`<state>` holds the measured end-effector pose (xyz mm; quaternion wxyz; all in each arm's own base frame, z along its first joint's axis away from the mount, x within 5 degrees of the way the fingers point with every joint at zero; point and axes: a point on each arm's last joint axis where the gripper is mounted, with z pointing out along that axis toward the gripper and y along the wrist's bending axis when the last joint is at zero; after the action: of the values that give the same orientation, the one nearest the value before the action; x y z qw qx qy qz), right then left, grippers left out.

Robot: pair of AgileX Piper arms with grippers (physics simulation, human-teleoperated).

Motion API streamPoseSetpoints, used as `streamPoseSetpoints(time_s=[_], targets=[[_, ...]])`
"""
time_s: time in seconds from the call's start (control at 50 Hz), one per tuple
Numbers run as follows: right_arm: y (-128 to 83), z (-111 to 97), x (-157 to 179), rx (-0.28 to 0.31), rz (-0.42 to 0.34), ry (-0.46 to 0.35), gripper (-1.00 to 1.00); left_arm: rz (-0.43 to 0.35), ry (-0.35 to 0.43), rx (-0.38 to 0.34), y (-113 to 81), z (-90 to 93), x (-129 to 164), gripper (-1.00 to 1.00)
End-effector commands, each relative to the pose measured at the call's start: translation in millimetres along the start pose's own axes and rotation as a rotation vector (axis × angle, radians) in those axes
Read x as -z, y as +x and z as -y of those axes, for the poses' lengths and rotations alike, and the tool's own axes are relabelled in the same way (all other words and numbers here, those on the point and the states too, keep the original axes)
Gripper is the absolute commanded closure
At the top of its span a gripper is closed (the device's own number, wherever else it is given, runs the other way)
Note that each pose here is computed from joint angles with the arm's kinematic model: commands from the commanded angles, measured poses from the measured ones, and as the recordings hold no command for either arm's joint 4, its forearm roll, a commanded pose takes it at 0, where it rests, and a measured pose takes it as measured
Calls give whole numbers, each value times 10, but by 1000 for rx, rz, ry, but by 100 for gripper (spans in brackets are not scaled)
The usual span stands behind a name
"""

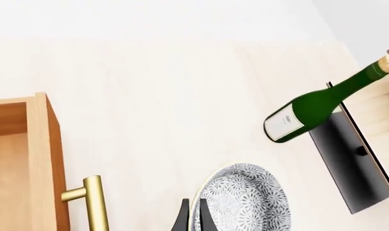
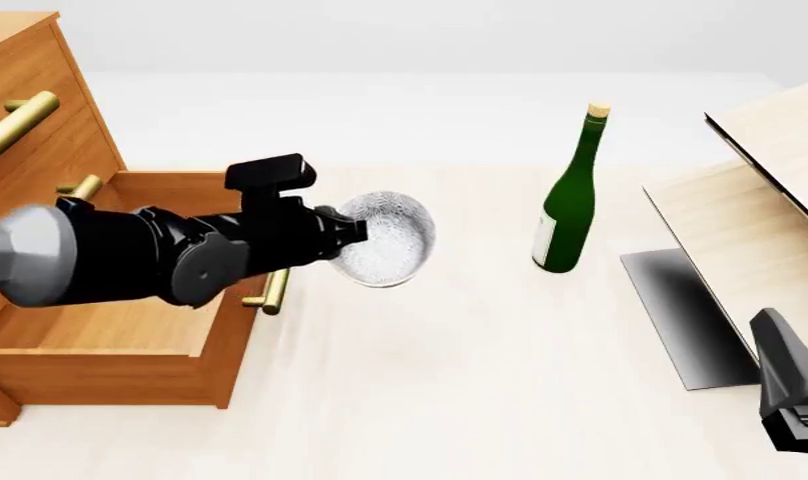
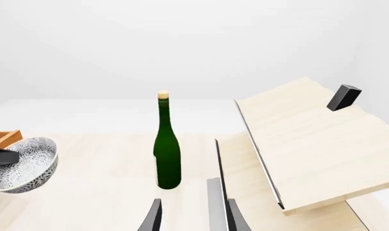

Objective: Put the bowl in the bottom drawer of the cabinet and close it.

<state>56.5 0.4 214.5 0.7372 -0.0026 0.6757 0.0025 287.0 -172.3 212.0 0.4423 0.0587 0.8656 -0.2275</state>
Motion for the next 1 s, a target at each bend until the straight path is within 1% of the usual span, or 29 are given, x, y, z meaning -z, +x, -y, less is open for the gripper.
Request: streamPoseSetpoints(time_s=[0.02,0.08,0.24,0.4,0.54,0.66,0.88,1.0], targets=[[0,0,0,0,0,0,-100,31,-13,2,-91,-52,146,100],[0,0,0,0,0,0,-100,33,-23,10,-94,-88,162,100],[0,0,0,0,0,0,-100,38,-17,11,-97,-74,237,100],[0,0,0,0,0,0,-100,56,-29,8,-138,-121,338,100],[0,0,0,0,0,0,-100,60,-34,8,-126,-146,407,100],[0,0,0,0,0,0,-100,79,-51,5,-161,-207,500,100],[0,0,0,0,0,0,-100,96,-56,1,-172,-228,618,100],[0,0,0,0,0,0,-100,114,-70,5,-200,-276,697,100]])
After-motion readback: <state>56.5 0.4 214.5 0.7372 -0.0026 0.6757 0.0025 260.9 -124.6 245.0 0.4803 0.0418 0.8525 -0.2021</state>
